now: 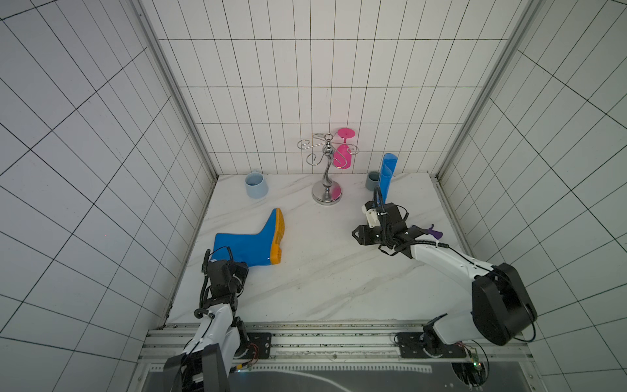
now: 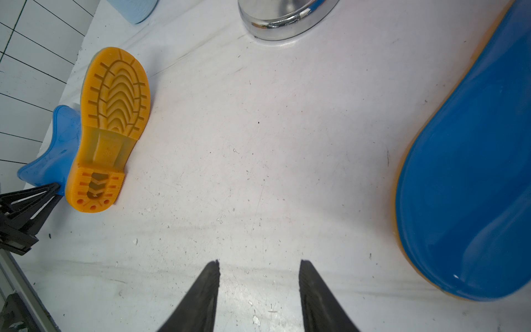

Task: Wipe the rubber boots with a cloth
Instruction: Adjust the rubber boot at the center of the board.

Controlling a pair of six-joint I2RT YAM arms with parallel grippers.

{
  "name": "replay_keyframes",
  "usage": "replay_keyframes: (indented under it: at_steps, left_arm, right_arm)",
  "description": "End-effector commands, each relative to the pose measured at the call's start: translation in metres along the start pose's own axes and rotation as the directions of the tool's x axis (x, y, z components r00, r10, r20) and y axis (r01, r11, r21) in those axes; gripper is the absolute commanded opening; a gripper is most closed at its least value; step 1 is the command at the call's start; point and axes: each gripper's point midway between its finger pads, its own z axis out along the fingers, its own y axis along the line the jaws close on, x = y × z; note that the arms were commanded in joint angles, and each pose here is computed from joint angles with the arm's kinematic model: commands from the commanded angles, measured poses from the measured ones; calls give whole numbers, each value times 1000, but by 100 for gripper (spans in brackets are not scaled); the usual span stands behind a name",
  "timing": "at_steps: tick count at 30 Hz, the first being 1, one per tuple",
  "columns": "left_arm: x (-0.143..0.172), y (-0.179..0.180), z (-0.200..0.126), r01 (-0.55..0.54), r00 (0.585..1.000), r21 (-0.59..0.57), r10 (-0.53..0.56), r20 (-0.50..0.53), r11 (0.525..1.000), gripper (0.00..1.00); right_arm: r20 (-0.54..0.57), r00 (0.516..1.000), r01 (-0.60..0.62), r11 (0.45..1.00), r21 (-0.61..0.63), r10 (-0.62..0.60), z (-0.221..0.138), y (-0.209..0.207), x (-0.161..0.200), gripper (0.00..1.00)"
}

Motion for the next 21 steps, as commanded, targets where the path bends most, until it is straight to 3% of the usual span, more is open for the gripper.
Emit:
replay_keyframes:
  at_steps: [1, 6, 11, 16, 18, 21]
  left_arm:
    - [-24, -38, -8, -70, 994, 101, 61, 94, 992, 0]
    - [-23, -72, -24, -247, 966, 154, 230, 121, 957, 0]
    - [10, -112, -37, -473, 881, 175, 458, 120, 864, 0]
    - [63, -142, -47, -695, 716, 172, 694, 76, 698, 0]
    - [88, -148, -46, -764, 634, 181, 773, 34, 619, 0]
    - [127, -156, -49, -860, 475, 202, 880, -14, 468, 0]
  right_arm:
    - [23, 999, 22, 1000, 5, -22, -6, 0, -5, 47]
    - [53, 998, 23, 999, 27, -24, -23, -6, -13, 47]
    - [95, 995, 14, 998, 58, -19, -50, -15, -25, 47]
    - [147, 989, -2, 996, 89, -11, -84, -25, -38, 47]
    - [172, 985, -10, 995, 97, -7, -98, -28, -45, 47]
    - [206, 979, -19, 994, 110, -5, -118, -32, -52, 47]
